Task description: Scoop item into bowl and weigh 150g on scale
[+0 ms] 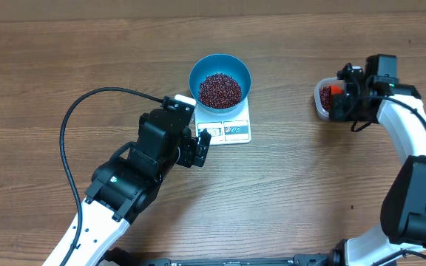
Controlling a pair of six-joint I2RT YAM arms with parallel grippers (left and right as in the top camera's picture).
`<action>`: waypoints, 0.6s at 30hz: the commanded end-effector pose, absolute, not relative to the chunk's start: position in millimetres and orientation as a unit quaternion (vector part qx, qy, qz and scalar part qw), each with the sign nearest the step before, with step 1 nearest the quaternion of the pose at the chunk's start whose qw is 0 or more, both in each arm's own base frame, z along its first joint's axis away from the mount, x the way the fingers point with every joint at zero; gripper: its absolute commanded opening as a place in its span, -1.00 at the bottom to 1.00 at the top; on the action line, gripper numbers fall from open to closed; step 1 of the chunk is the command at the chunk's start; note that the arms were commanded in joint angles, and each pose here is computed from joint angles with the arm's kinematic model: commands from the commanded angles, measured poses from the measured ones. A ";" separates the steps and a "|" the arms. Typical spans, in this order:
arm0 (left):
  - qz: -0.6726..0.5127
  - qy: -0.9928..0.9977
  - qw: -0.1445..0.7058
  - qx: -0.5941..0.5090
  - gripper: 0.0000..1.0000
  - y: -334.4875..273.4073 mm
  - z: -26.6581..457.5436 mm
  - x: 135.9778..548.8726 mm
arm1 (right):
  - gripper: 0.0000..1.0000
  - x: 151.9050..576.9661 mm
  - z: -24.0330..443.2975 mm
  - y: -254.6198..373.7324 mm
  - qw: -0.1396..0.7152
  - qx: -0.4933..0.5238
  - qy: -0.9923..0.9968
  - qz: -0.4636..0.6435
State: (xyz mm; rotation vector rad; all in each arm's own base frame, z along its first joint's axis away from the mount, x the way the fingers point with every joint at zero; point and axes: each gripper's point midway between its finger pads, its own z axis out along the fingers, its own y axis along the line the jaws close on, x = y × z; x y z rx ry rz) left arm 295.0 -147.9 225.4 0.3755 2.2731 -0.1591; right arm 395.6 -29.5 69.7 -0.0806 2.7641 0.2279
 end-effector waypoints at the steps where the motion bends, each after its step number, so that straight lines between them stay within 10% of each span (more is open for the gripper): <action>1: -0.058 0.901 0.404 0.148 0.99 -148.0 223.8 295.8 | -0.92 391.2 66.7 -25.6 0.178 -0.020 0.975 0.133; 18: -0.058 0.901 0.404 0.148 0.99 -148.0 223.8 295.8 | -0.93 388.0 67.7 -49.3 0.185 0.000 0.973 0.136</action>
